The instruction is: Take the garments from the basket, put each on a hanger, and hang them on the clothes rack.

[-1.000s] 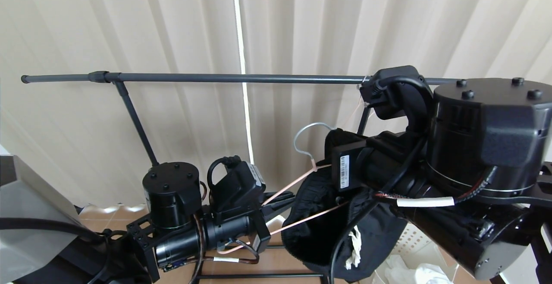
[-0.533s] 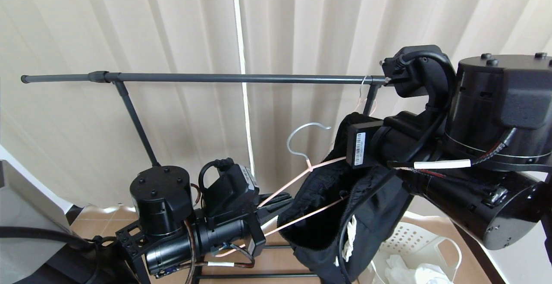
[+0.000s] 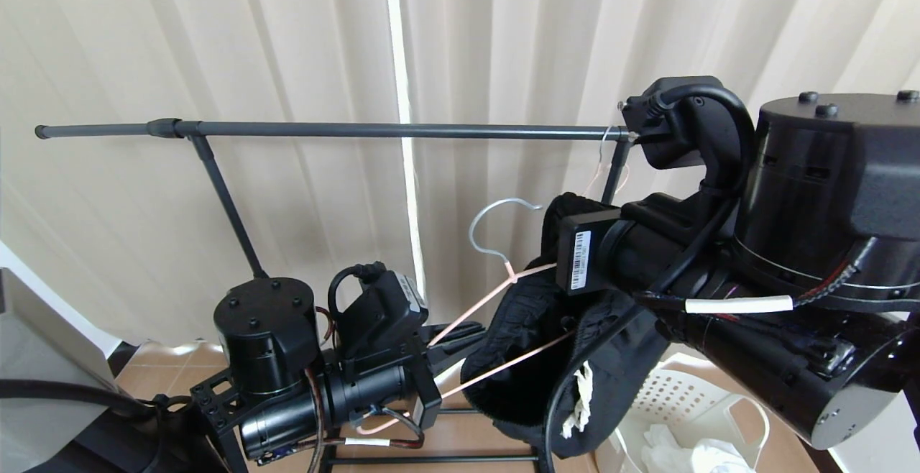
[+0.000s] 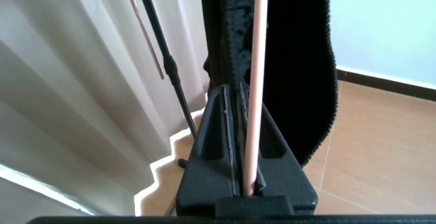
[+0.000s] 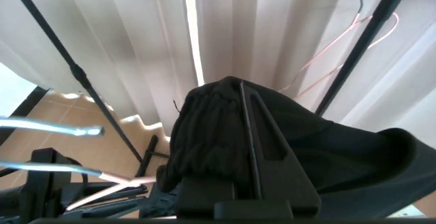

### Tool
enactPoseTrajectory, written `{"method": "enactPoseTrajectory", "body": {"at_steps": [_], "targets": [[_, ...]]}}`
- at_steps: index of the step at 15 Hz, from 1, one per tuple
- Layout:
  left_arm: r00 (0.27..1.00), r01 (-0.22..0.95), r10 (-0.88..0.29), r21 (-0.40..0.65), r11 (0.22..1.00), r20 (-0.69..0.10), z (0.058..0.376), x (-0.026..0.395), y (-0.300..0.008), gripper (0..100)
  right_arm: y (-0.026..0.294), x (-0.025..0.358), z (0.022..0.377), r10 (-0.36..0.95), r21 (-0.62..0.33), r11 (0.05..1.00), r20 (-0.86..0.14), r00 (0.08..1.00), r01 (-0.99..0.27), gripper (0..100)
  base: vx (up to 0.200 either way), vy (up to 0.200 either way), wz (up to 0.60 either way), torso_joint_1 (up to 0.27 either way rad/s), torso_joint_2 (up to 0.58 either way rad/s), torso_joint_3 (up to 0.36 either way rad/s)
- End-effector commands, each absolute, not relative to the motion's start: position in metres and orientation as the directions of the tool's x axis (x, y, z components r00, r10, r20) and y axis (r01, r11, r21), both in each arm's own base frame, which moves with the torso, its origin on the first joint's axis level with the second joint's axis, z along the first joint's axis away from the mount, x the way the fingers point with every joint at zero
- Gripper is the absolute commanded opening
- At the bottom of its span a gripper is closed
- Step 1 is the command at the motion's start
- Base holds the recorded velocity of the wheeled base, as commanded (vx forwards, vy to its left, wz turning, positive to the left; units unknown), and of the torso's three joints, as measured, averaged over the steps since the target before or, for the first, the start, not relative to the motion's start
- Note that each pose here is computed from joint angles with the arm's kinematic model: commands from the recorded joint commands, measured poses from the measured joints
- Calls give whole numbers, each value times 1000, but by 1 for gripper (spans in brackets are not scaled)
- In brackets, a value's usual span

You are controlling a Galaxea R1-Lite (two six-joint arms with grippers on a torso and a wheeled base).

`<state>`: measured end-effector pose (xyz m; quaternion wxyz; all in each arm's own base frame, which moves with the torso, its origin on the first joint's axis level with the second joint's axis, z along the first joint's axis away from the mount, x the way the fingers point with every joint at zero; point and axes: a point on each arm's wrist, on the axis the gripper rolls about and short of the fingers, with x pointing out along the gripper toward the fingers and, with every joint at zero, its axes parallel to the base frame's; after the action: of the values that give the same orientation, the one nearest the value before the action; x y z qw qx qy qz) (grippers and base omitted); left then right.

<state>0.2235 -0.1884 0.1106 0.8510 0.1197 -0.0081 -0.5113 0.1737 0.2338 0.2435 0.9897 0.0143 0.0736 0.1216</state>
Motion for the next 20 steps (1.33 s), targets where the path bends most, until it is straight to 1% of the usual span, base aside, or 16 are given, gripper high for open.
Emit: {"method": "enactPoseTrajectory", "body": {"at_steps": [1, 2, 7, 13, 14, 16, 18, 20], "targets": [[477, 868, -872, 210, 449, -107, 111, 224, -189, 0, 235, 172, 242, 247, 43, 969, -147, 958, -243, 0, 0, 0, 0, 0, 0, 0], [478, 868, -872, 211, 450, -104, 111, 224, -189, 0, 235, 173, 242, 246, 43, 969, -147, 958, -242, 100, 0, 0, 0, 0, 0, 0], [478, 867, -873, 212, 451, -97, 111, 223, -188, 0, 233, 173, 246, 240, 51, 971, -136, 961, -235, 100, 0, 0, 0, 0, 0, 0], [482, 865, -872, 205, 458, -83, 112, 223, -187, 0, 236, 175, 240, 238, 39, 971, -151, 960, -234, 100, 0, 0, 0, 0, 0, 0], [486, 864, -872, 178, 470, -58, 115, 224, -187, 0, 237, 177, 237, 233, 34, 972, -158, 960, -231, 100, 0, 0, 0, 0, 0, 0], [488, 866, -872, 145, 478, -40, 117, 224, -187, 0, 236, 183, 237, 216, 37, 976, -154, 964, -213, 100, 0, 0, 0, 0, 0, 0], [490, 867, -871, 121, 483, -33, 118, 224, -186, 0, 239, 188, 236, 208, 59, 978, -121, 971, -202, 100, 0, 0, 0, 0, 0, 0], [506, 859, -862, 109, 500, -34, 118, 225, -186, 0, 239, 188, 237, 209, 67, 977, -111, 972, -203, 100, 0, 0, 0, 0, 0, 0]]}}
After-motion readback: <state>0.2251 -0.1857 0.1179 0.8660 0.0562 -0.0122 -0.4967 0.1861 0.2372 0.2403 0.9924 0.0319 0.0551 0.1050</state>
